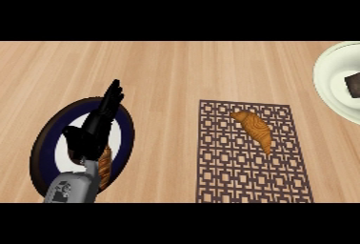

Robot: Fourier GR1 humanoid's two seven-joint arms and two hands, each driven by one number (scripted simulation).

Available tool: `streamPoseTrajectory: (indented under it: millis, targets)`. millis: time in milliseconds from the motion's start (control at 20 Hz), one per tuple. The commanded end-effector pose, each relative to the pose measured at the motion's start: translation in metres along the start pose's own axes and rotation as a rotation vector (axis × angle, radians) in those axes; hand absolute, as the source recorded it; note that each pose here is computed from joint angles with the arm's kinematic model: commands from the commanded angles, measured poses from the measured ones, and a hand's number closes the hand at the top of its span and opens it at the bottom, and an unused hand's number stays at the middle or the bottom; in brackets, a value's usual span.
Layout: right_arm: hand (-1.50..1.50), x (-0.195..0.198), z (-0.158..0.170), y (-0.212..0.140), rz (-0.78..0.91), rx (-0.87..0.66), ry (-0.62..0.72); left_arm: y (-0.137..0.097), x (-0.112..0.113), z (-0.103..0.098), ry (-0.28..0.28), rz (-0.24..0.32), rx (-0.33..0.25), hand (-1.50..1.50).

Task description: Pick the cupcake from the placemat and place it in the bowl

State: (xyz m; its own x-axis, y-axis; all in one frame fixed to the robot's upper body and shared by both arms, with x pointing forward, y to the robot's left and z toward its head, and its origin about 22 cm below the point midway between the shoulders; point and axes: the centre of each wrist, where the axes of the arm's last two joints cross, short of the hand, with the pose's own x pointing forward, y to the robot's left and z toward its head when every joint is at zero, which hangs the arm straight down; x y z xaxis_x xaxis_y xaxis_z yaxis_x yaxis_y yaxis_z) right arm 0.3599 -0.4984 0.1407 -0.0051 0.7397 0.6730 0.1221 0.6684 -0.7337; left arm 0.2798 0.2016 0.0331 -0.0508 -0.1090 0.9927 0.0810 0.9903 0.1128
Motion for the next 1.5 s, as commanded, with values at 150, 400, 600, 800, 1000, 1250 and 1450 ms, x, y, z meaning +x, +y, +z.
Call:
streamPoseTrajectory:
  millis: [150, 400, 600, 800, 1000, 1250, 1450]
  targets:
    - [-1.50, 0.009, -0.005, -0.015, -0.198, -0.183, -0.124, 0.008, 0.002, 0.006, -0.015, 0.004, 0.007, 0.00]
    - [-1.50, 0.005, 0.002, -0.034, -0.345, -0.212, -0.089, 0.022, -0.003, 0.007, -0.003, -0.003, 0.016, 0.00]
    - [-1.50, -0.016, 0.031, -0.062, -0.400, -0.195, -0.044, -0.002, 0.005, 0.013, 0.008, 0.003, 0.009, 0.00]
    - [-1.50, -0.028, 0.051, -0.080, -0.497, -0.175, -0.051, 0.017, 0.001, 0.005, 0.004, 0.006, 0.025, 0.00]
    - [-1.50, -0.032, 0.060, -0.088, -0.522, -0.118, -0.078, 0.009, -0.008, 0.001, 0.023, 0.005, 0.032, 0.00]
    - [-1.50, -0.052, 0.081, -0.086, -0.547, -0.083, -0.105, 0.006, 0.002, 0.005, -0.001, 0.004, 0.018, 0.00]
    - [-1.50, -0.061, 0.089, -0.080, -0.531, -0.062, -0.092, 0.003, 0.001, 0.001, -0.007, 0.000, 0.028, 0.00]
